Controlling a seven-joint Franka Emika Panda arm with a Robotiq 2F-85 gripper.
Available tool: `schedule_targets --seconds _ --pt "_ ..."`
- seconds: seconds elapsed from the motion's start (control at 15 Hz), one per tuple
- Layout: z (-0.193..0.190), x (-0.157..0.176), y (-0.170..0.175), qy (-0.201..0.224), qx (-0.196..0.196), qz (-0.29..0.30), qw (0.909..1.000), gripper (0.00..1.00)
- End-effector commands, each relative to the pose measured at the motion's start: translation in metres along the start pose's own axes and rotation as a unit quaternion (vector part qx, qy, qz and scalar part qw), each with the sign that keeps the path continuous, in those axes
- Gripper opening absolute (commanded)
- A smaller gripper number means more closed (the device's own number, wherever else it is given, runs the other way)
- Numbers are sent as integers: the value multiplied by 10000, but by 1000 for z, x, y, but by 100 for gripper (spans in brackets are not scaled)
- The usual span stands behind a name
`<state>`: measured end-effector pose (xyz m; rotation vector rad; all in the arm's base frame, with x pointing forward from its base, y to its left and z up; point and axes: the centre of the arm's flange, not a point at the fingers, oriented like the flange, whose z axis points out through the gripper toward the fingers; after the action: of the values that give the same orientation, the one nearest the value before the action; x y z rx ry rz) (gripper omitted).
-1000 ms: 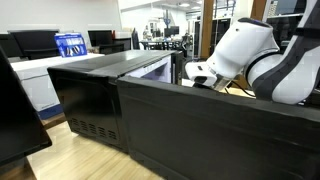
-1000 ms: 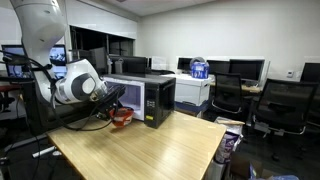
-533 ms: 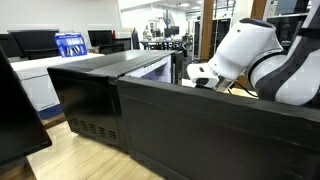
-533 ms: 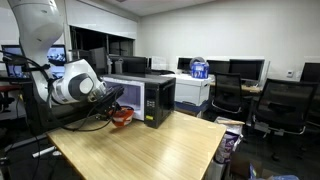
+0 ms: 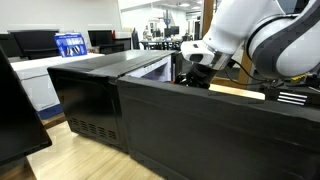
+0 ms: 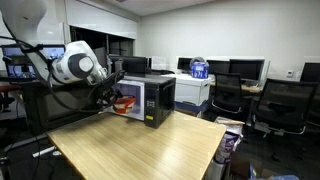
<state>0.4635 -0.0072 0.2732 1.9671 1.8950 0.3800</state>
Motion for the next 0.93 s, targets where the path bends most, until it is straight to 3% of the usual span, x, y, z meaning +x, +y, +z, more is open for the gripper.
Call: schedule_targets --seconds 0.0,0.2,0.33,0.87 --pt "-53 1 16 -128 -45 12 9999 3" --pt "-76 3 26 -139 -14 -9 9999 3" --pt "-83 5 29 95 167 -234 9995 3" --pt "-73 5 46 293 957 -529 9936 3"
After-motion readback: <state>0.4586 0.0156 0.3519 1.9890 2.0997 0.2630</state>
